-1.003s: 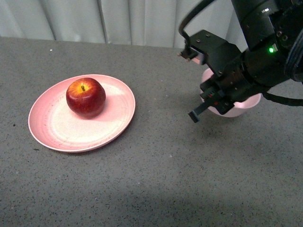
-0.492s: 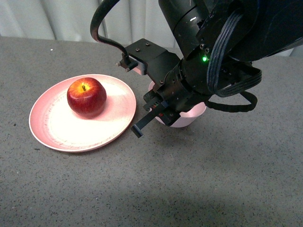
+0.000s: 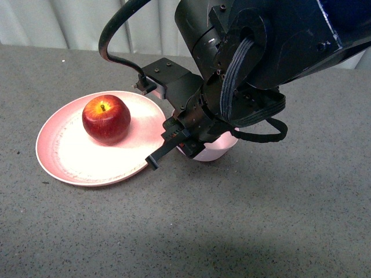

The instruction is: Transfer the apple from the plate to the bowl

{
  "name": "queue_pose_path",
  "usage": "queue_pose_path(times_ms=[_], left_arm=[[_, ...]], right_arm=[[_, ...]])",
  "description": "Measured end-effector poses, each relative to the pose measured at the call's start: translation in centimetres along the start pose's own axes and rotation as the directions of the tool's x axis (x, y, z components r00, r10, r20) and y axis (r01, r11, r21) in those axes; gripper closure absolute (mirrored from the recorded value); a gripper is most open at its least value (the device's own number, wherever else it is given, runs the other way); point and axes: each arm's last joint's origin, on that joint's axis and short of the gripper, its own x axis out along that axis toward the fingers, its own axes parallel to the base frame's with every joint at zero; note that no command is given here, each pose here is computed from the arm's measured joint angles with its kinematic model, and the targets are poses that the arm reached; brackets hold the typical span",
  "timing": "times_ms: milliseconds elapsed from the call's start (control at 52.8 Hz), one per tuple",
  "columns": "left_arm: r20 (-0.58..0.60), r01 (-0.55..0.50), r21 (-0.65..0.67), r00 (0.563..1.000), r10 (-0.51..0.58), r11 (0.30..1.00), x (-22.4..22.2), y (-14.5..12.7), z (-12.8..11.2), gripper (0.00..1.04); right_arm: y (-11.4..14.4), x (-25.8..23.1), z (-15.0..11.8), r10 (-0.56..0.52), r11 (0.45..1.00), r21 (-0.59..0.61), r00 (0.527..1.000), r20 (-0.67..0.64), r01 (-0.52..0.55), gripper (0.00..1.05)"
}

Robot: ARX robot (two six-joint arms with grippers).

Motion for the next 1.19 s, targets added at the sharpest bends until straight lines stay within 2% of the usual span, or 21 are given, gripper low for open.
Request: queue_pose_path(times_ms=[57,114,208,322,379,549,700,927,1098,1117,1174,1192], left_arm=[[0.000,0.000,0.000,1.000,0.000,1.000,0.0,0.0,0.0,0.07],[0.000,0.000,0.000,1.000,0.000,1.000,0.0,0.0,0.0,0.07],[0.000,0.000,0.000,1.000,0.000,1.000,0.0,0.0,0.0,0.07],[0.000,0.000,0.000,1.000,0.000,1.000,0.0,0.0,0.0,0.07],[0.000,0.000,0.000,1.000,0.000,1.000,0.0,0.0,0.0,0.07],[0.000,0.000,0.000,1.000,0.000,1.000,0.0,0.0,0.0,0.07],[0.000,0.000,0.000,1.000,0.000,1.000,0.0,0.0,0.0,0.07],[0.000,0.000,0.000,1.000,0.000,1.000,0.0,0.0,0.0,0.07],[0.000,0.000,0.000,1.000,0.000,1.000,0.0,0.0,0.0,0.07],[0.000,0.000,0.000,1.000,0.000,1.000,0.0,0.0,0.0,0.07],[0.000,0.000,0.000,1.000,0.000,1.000,0.0,0.0,0.0,0.07],[0.000,0.001,0.000,1.000,-0.001,1.000,0.0,0.0,0.0,0.07]], right_arm=[[0.0,0.2,0.0,0.000,1.000,0.004,1.000,-0.002,0.000,1.04],[-0.1,0.3,-0.1,-0.003,1.000,0.009,1.000,0.000,0.003,0.97],[-0.2,0.2,0.1,-0.011,1.000,0.020,1.000,0.019,0.011,0.83],[-0.7,0.1,0.2,-0.042,0.998,0.054,0.997,0.063,0.039,0.60],[-0.8,-0.1,0.0,-0.057,0.996,0.072,0.995,0.076,0.052,0.53],[-1.6,-1.7,-0.5,-0.161,0.980,0.135,0.979,0.127,0.144,0.29],[-2.8,-4.2,-1.1,-0.279,0.946,0.223,0.939,0.202,0.234,0.09],[-4.2,-7.0,-4.2,-0.383,0.902,0.299,0.896,0.225,0.311,0.09],[-4.5,-9.5,-6.8,-0.417,0.886,0.334,0.868,0.270,0.322,0.09],[-4.5,-9.6,-7.0,-0.450,0.870,0.351,0.848,0.280,0.346,0.11],[-4.7,-10.0,-7.9,-0.636,0.756,0.466,0.681,0.362,0.459,0.21],[-4.7,-10.0,-8.2,-0.661,0.737,0.485,0.652,0.370,0.472,0.23]])
